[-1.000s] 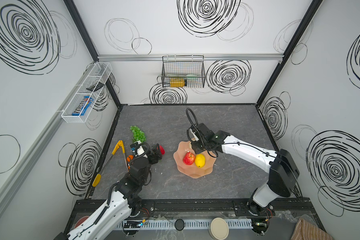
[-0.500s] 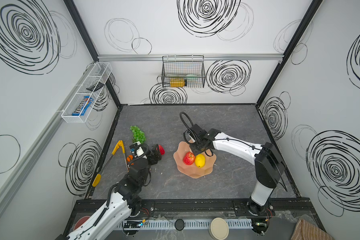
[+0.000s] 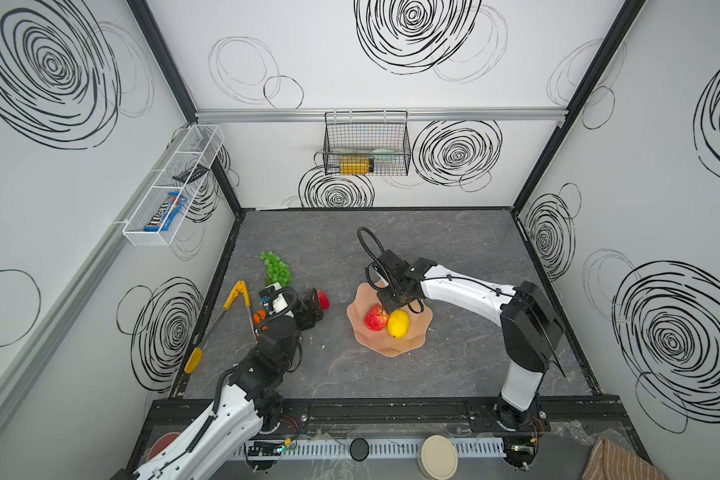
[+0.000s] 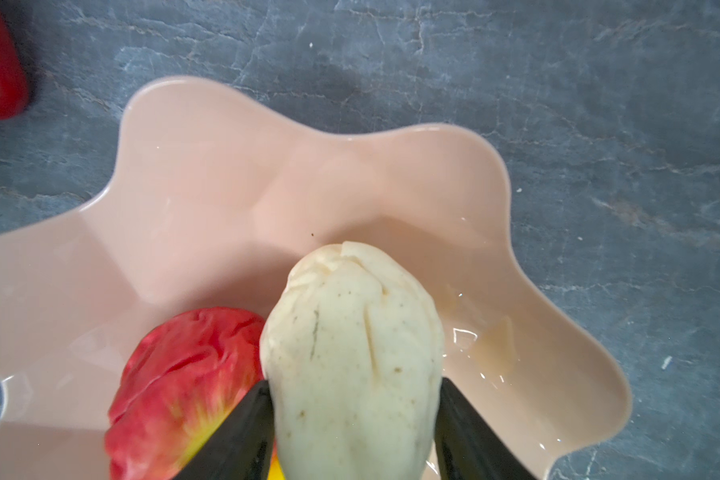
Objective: Place and organize the fake fruits in the fruit bowl
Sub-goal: 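Lower the cream pear into the bowl with the right gripper while the left withdraws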
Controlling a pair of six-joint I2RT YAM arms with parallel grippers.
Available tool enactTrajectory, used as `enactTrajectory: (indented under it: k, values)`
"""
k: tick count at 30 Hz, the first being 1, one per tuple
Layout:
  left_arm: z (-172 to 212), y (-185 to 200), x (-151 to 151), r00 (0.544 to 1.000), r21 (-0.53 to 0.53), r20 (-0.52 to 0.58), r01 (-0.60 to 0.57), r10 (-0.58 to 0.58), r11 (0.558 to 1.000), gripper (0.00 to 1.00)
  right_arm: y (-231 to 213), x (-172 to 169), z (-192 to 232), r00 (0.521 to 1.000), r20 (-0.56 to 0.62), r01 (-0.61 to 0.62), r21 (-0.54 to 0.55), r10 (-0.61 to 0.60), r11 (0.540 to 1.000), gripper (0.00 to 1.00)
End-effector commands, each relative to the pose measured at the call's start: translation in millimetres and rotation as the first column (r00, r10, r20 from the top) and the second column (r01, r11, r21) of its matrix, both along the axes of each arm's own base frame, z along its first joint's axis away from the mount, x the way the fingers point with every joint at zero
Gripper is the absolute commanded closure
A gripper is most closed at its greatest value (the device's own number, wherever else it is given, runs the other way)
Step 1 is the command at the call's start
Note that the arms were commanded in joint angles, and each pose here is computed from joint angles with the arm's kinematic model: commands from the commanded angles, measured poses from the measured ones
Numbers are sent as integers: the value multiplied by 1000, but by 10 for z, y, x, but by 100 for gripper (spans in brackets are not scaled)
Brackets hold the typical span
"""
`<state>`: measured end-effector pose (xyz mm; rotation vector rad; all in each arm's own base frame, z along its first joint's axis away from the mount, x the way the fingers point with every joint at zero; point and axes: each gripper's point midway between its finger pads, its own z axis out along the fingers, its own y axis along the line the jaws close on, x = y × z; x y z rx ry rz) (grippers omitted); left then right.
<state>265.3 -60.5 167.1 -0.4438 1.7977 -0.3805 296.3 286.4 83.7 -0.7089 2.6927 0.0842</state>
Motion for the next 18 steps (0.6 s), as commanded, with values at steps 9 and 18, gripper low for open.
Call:
enactTrajectory:
  k: [9, 18]
  values:
    - [19, 50, 14, 999, -7, 14, -29, 29, 1000, 4, 52, 32, 213, 999, 50, 0, 31, -2, 1000, 30]
    - [-36, 28, 50, 1000, 6, -5, -19, 19, 1000, 4, -5, -18, 561, 994, 108, 14, 69, -22, 998, 24]
